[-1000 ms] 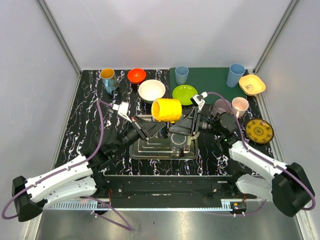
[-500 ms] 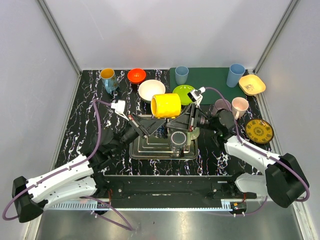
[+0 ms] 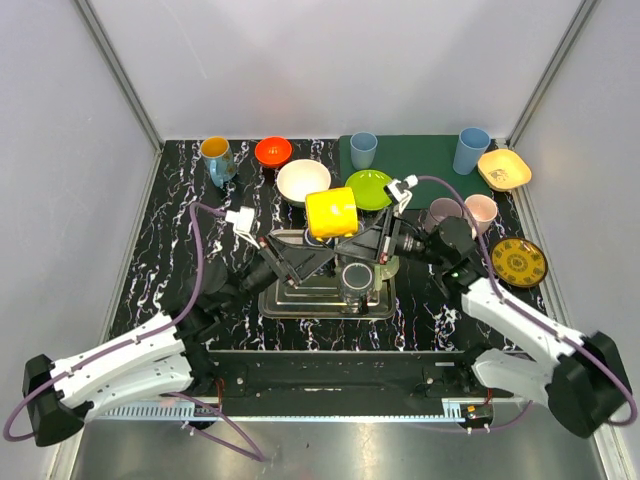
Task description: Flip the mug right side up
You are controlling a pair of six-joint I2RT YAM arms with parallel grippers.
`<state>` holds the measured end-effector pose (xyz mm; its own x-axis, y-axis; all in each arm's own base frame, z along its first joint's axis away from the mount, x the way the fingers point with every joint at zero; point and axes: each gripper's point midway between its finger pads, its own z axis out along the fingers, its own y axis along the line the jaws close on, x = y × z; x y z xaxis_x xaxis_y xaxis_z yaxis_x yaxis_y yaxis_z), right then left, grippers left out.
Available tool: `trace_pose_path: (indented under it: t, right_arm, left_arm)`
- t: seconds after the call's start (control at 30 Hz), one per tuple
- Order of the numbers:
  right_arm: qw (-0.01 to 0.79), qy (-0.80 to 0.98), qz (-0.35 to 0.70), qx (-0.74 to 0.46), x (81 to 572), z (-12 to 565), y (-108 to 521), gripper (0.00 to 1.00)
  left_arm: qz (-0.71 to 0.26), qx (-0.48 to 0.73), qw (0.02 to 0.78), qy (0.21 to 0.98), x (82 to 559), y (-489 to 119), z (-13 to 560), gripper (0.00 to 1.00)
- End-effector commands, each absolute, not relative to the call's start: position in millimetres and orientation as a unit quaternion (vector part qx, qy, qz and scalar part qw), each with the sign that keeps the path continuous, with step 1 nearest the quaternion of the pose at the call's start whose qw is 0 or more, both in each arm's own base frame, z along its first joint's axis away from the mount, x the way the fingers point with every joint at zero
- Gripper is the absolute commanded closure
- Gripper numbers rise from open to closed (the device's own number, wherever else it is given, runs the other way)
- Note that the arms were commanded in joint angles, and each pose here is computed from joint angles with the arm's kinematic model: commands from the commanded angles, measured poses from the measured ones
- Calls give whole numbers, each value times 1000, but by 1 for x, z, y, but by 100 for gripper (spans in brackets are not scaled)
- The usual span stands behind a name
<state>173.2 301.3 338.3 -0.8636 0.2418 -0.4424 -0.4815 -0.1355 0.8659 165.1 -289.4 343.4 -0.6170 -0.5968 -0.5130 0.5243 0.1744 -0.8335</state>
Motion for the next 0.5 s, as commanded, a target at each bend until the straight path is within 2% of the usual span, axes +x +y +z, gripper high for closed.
trace_pose_path:
  t: [0.0, 0.07, 0.13, 0.17, 0.23, 0.27, 0.3, 0.37, 0.4, 0.47]
  right_arm:
    - [383, 641, 658, -97, 190, 369, 280, 100]
    - [403, 669, 616, -102, 187, 361, 269, 100]
    - [434, 679, 585, -92, 191, 369, 258, 100]
    - [423, 718, 546, -88, 190, 347, 249, 100]
    - [469, 760, 446, -54, 211, 340, 220, 100]
    - [440, 815, 376, -29, 212, 312, 201, 100]
    - [461, 839, 288, 15, 230, 295, 173, 100]
    - [433, 883, 179, 23, 234, 257, 143, 100]
    - [439, 888, 132, 39, 241, 249, 128, 100]
    - [430, 895, 106, 43, 244, 234, 123, 100]
  left_arm:
    - [-623, -15, 460, 633, 159, -274, 342, 25]
    - [-606, -22, 469, 641, 162, -268, 332, 18]
    - [-592, -31, 480, 646, 165, -260, 327, 17]
    - [-583, -32, 487, 650, 167, -257, 325, 16]
    - [-542, -49, 495, 677, 174, -245, 315, 15]
    - [-524, -53, 502, 686, 177, -239, 310, 15]
    - [-504, -70, 514, 690, 183, -230, 309, 15]
    - [-452, -83, 513, 725, 186, -215, 289, 16]
    - [-425, -102, 523, 732, 192, -204, 283, 16]
    - [-387, -113, 519, 754, 193, -190, 268, 16]
